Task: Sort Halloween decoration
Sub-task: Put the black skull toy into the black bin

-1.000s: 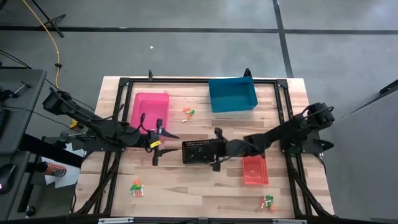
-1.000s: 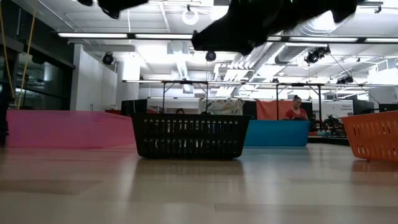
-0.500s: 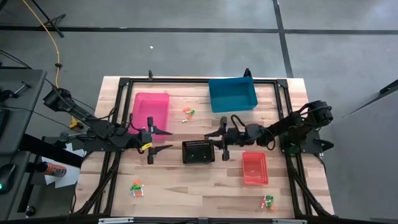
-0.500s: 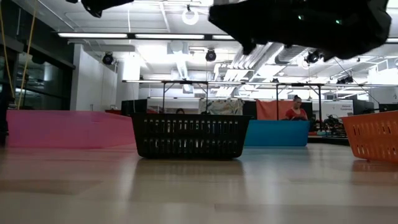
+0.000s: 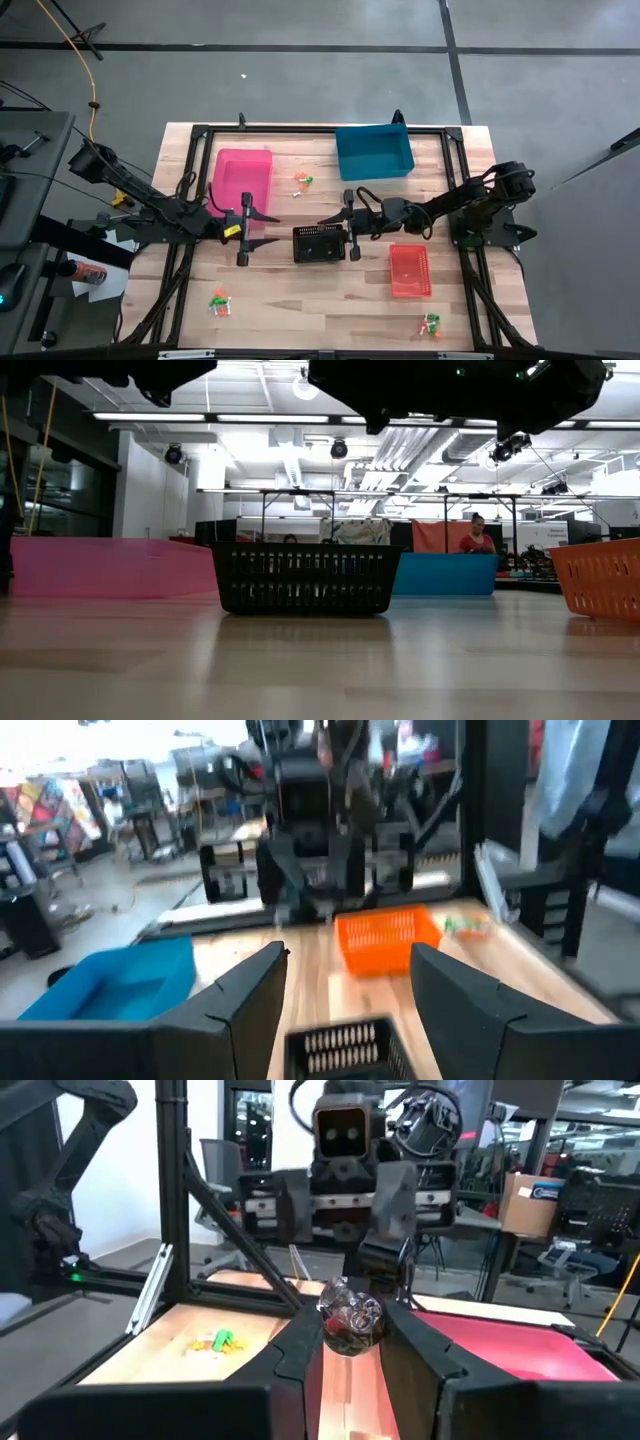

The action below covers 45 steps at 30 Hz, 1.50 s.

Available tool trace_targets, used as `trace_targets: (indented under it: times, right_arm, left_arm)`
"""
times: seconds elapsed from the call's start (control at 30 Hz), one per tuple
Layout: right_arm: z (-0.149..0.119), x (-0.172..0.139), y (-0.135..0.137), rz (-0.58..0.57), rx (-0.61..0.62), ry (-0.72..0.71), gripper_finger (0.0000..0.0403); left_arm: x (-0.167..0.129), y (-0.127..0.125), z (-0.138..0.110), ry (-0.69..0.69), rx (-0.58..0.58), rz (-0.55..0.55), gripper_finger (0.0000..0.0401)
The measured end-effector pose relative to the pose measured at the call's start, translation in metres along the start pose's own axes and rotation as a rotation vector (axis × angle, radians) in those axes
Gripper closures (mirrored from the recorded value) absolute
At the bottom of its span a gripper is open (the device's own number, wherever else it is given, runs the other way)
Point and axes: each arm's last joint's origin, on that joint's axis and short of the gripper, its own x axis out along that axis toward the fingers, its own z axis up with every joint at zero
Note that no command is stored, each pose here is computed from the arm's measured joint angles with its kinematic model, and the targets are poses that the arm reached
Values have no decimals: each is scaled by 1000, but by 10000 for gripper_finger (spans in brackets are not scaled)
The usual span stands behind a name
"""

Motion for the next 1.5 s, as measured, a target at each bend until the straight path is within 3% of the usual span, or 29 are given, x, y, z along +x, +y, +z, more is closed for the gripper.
trace_targets:
  times: [0.2,0.33,0.57,0.8,1.03,1.5]
  right_arm:
    - [-2,0,1,19,1,24,327]
    - [-6,0,2,39,13,56,327]
    - [-10,-1,2,44,44,102,327]
    - [-33,-5,-2,1,200,339,327]
    - [-37,-6,-2,-19,260,417,327]
    - [-65,56,9,18,172,785,327]
  left_arm:
    - [1,18,-17,-79,-107,-85,199]
    - [5,25,-24,-48,-165,-81,199]
    - [6,27,-25,-43,-153,-65,199]
    - [6,28,-24,-46,-117,-19,199]
    - [6,29,-24,-45,-94,-6,199]
    - [6,28,-25,-29,-101,-7,199]
